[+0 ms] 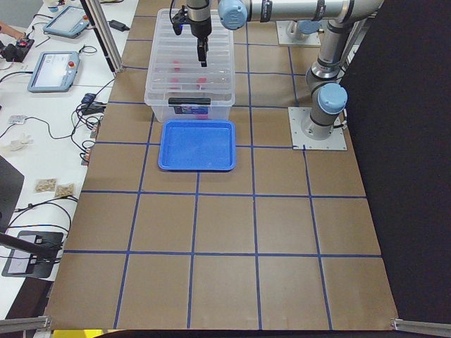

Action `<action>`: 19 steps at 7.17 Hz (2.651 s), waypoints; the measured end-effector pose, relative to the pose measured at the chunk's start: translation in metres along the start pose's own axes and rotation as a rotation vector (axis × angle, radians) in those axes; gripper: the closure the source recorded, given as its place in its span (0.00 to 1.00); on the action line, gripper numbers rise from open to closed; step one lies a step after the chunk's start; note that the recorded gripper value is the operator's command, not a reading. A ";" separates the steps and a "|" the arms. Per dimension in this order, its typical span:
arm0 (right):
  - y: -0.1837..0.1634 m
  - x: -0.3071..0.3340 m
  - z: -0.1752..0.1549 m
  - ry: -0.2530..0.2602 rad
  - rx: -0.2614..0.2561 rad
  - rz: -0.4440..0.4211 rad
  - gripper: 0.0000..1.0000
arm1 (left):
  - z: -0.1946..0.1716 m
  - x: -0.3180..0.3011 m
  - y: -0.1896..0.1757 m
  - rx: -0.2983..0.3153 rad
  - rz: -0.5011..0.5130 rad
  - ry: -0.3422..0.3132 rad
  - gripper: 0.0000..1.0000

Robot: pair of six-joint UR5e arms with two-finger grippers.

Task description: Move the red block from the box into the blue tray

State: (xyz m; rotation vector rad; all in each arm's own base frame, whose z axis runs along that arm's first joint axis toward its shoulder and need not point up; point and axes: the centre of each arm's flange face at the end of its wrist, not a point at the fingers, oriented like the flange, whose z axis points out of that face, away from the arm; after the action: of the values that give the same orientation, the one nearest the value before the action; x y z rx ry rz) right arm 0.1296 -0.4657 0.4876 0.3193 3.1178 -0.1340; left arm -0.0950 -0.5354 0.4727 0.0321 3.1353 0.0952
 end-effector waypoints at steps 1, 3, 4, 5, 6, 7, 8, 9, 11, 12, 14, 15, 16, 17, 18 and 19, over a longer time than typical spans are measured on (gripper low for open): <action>0.000 0.000 0.000 -0.001 0.000 0.000 0.00 | 0.000 0.000 0.001 0.000 0.001 0.000 0.00; -0.001 0.000 -0.001 0.000 0.001 -0.001 0.00 | 0.000 0.000 0.002 0.001 0.001 0.000 0.00; -0.002 0.000 -0.002 0.003 0.003 -0.001 0.00 | 0.000 0.000 0.003 0.001 0.001 -0.001 0.00; -0.002 0.000 -0.002 0.004 0.003 -0.001 0.00 | -0.001 0.000 0.004 0.002 0.001 -0.001 0.00; -0.003 0.000 -0.002 0.005 0.005 -0.001 0.00 | -0.002 0.000 0.005 0.004 0.001 -0.002 0.00; -0.007 -0.001 0.002 0.004 0.007 -0.009 0.00 | -0.003 0.000 0.006 0.006 0.000 -0.003 0.00; -0.020 -0.004 0.016 0.002 0.007 -0.029 0.00 | -0.003 0.000 0.005 0.005 -0.002 -0.002 0.00; -0.039 -0.008 0.039 0.000 0.011 -0.059 0.00 | -0.002 0.000 0.005 0.004 -0.001 -0.001 0.00; -0.080 -0.016 0.099 0.002 0.020 -0.121 0.00 | 0.000 0.000 0.003 0.000 0.000 0.001 0.00; -0.095 -0.019 0.123 0.003 0.028 -0.134 0.00 | 0.000 0.001 0.004 0.001 0.000 0.002 0.00; -0.105 -0.020 0.142 0.002 0.032 -0.160 0.00 | 0.001 0.000 0.003 -0.002 0.001 0.000 0.00; -0.107 -0.019 0.145 0.003 0.032 -0.179 0.00 | 0.001 0.000 0.003 -0.002 0.001 0.000 0.00; -0.108 -0.017 0.147 0.004 0.033 -0.196 0.00 | 0.001 -0.001 0.002 0.002 -0.001 0.000 0.00; -0.109 -0.015 0.147 0.007 0.035 -0.211 0.00 | 0.000 -0.001 0.001 0.007 -0.005 0.000 0.00; -0.111 -0.009 0.148 0.011 0.036 -0.230 0.00 | 0.001 -0.001 0.001 0.007 -0.007 0.000 0.00; -0.115 0.001 0.148 0.014 0.035 -0.239 0.00 | 0.003 0.000 0.000 0.005 -0.005 0.000 0.00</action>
State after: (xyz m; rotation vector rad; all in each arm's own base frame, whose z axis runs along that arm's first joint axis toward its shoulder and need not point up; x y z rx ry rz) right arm 0.1043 -0.5904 0.3497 -0.0533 3.1589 -0.1883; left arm -0.0945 -0.5349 0.4702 0.0237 3.1354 0.0877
